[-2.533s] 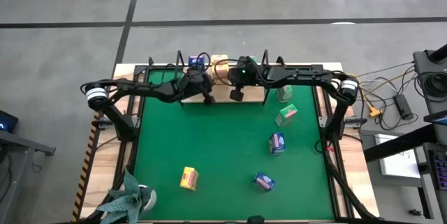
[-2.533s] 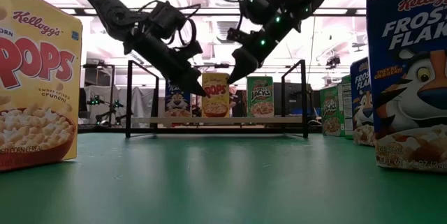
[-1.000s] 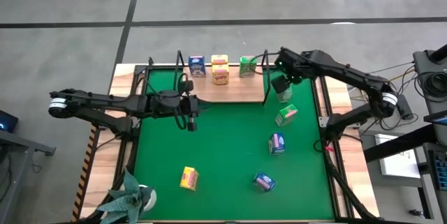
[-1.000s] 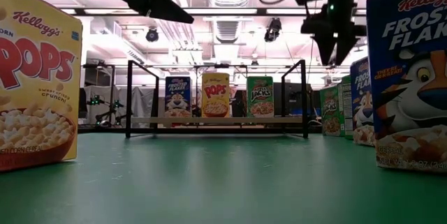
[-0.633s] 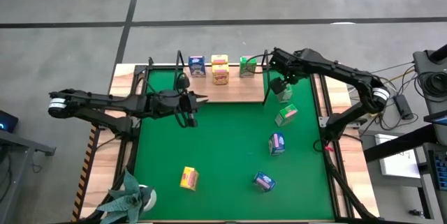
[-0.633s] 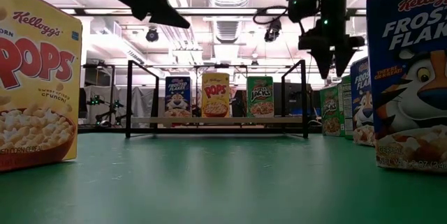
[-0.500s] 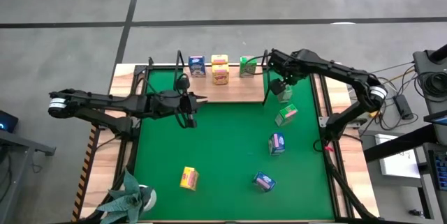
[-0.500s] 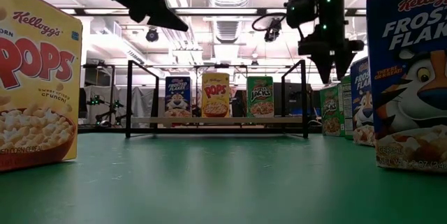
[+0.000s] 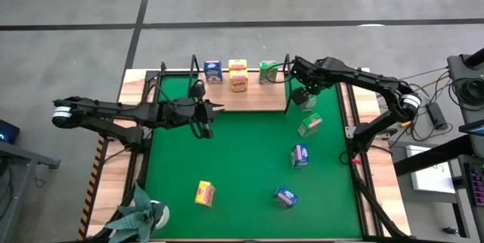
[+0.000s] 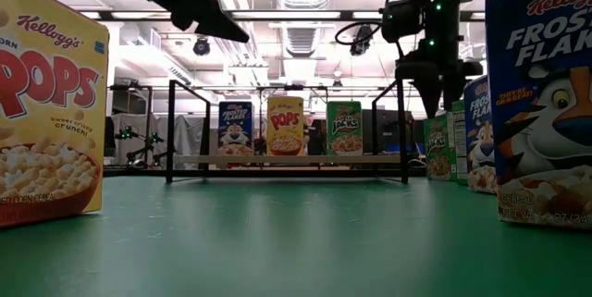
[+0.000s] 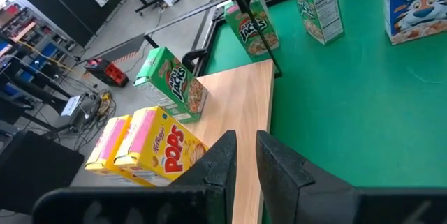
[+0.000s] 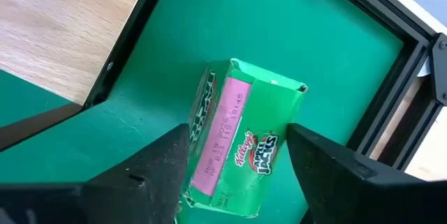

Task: Stack cereal on shelf
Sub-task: Put the top green cereal box on the shelf aligned with the other green cereal box

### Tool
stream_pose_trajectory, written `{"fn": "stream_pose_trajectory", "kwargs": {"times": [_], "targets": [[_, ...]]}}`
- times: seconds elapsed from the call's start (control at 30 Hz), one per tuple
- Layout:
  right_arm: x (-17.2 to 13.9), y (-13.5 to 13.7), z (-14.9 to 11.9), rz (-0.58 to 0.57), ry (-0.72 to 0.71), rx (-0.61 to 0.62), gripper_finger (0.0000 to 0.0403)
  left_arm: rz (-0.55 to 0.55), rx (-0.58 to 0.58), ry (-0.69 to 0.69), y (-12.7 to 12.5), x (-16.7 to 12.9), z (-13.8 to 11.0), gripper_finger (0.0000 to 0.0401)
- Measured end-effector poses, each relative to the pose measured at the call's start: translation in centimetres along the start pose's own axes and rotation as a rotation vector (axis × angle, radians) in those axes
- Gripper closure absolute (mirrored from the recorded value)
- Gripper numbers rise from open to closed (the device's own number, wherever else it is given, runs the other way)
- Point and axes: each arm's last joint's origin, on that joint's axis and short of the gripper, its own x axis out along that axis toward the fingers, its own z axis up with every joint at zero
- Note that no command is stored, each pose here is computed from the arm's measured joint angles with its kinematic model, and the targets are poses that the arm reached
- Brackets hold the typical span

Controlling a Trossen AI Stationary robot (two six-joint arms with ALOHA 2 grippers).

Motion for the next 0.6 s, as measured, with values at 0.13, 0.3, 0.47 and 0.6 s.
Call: {"fn": "stream_pose_trajectory", "kwargs": {"times": [0.13,0.3,0.47,0.6], "targets": [[0.04,0.02,0.06,-0.002,-0.007,0.0,0.0193,0.0,0.0,0.0,0.0,0.0,0.0,0.0362],[0.07,0.04,0.12,-0.002,-0.014,0.004,0.0203,0.0,0.0,0.0,0.0,0.0,0.0,0.0362],[0.1,0.1,0.21,0.001,-0.023,0.006,0.0183,0.0,-0.002,0.0,0.0,0.0,0.0,0.0362],[0.15,0.15,0.31,0.005,-0.033,0.009,0.0156,0.0,-0.003,0.0,0.0,0.0,0.0,0.0362]]}}
